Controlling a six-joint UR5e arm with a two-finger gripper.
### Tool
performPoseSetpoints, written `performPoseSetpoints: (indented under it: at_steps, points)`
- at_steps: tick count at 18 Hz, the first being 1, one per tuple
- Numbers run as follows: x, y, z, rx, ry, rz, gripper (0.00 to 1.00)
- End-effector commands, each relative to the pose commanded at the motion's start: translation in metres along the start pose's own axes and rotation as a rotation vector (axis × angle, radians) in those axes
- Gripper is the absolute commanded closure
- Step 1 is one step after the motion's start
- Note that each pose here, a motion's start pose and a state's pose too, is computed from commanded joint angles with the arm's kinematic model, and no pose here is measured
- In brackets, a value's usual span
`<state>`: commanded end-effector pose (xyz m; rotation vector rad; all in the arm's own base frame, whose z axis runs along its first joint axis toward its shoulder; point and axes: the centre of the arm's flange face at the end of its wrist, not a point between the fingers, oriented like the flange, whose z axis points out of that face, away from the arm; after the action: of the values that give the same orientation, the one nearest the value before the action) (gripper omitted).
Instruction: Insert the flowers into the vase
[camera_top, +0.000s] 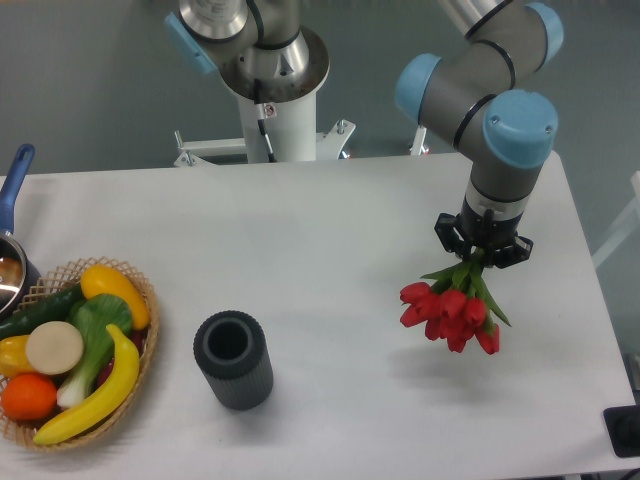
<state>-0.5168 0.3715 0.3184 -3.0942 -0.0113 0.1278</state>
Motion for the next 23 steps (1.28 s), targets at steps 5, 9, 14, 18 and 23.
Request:
performPoseSetpoints:
  at_steps: [5,9,14,18,23]
  points:
    - [0.0,-0.001,0.0,0.0,0.0,0.003,0.98]
    - [0.002,-0.005,-0.009,0.036,-0.002,0.007,1.0]
    - [0.0,-0.025,-0.03,0.208,0.023,0.013,1.0]
    - [0.0,-0.04,-0.047,0.346,0.035,-0.032,0.99]
    - [0.029,-0.083,-0.057,0.459,0.082,-0.022,0.99]
